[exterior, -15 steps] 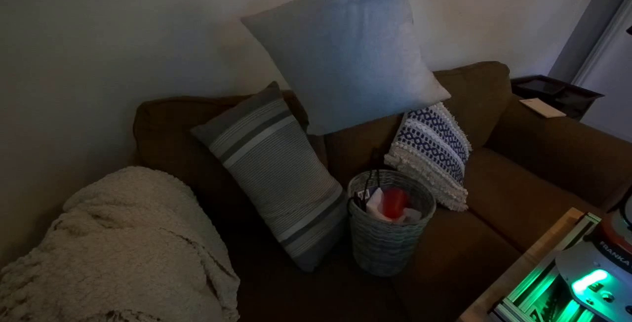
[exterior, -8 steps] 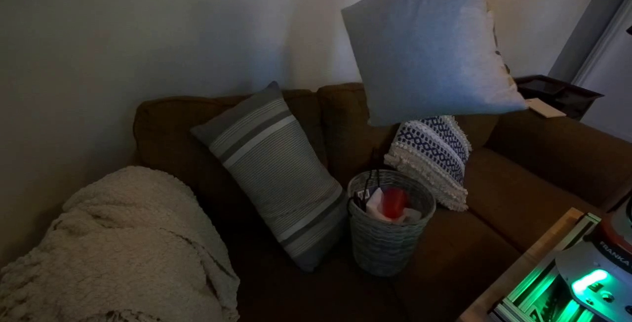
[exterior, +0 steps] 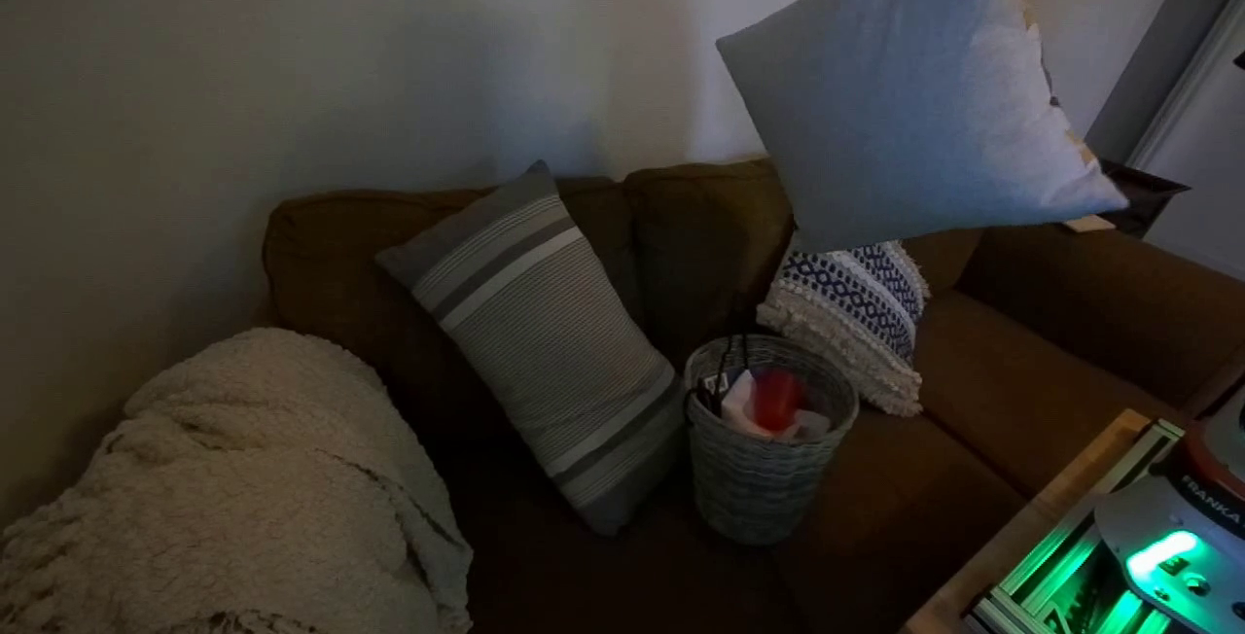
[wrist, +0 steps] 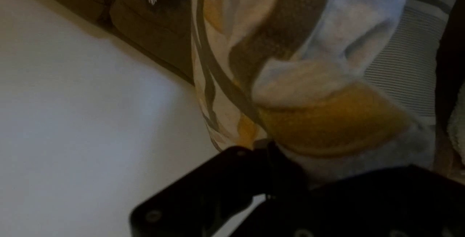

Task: Move the white and brown pillow next to the white and blue pillow

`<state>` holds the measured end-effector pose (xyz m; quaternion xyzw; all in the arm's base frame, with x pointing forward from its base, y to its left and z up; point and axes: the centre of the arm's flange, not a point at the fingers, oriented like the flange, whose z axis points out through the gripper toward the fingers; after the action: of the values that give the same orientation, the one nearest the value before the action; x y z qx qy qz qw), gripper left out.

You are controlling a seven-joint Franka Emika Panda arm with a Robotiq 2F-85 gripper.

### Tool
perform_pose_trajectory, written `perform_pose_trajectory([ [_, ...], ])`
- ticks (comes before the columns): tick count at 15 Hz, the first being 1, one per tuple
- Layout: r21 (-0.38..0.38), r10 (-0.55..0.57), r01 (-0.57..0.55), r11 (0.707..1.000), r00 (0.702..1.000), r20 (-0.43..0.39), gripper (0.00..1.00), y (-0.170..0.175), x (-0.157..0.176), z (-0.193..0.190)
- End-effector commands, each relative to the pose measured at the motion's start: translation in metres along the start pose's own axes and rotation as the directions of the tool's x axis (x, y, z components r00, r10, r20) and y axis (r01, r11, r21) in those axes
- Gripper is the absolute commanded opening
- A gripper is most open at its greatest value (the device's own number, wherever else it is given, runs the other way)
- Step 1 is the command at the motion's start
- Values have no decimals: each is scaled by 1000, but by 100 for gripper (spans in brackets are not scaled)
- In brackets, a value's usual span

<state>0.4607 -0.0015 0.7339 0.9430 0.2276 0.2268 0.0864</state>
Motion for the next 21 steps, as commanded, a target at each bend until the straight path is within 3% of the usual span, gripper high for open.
perform_pose_trajectory([
  [1, -129, 99, -86, 988, 991, 94, 2, 29, -27, 21],
  [4, -225, 186, -143, 964, 966, 179, 2, 59, -69, 35],
  [8, -346, 328, -238, 907, 916, 230, 2, 109, -124, 14],
  [12, -488, 489, -312, 815, 822, 292, 2, 140, -194, -2],
  [14, -556, 571, -337, 760, 755, 323, 2, 142, -232, 8],
  [16, -575, 665, -410, 708, 661, 348, 2, 133, -268, 31],
  [21, -602, 809, -542, 586, 355, 468, 2, 88, -337, 115],
])
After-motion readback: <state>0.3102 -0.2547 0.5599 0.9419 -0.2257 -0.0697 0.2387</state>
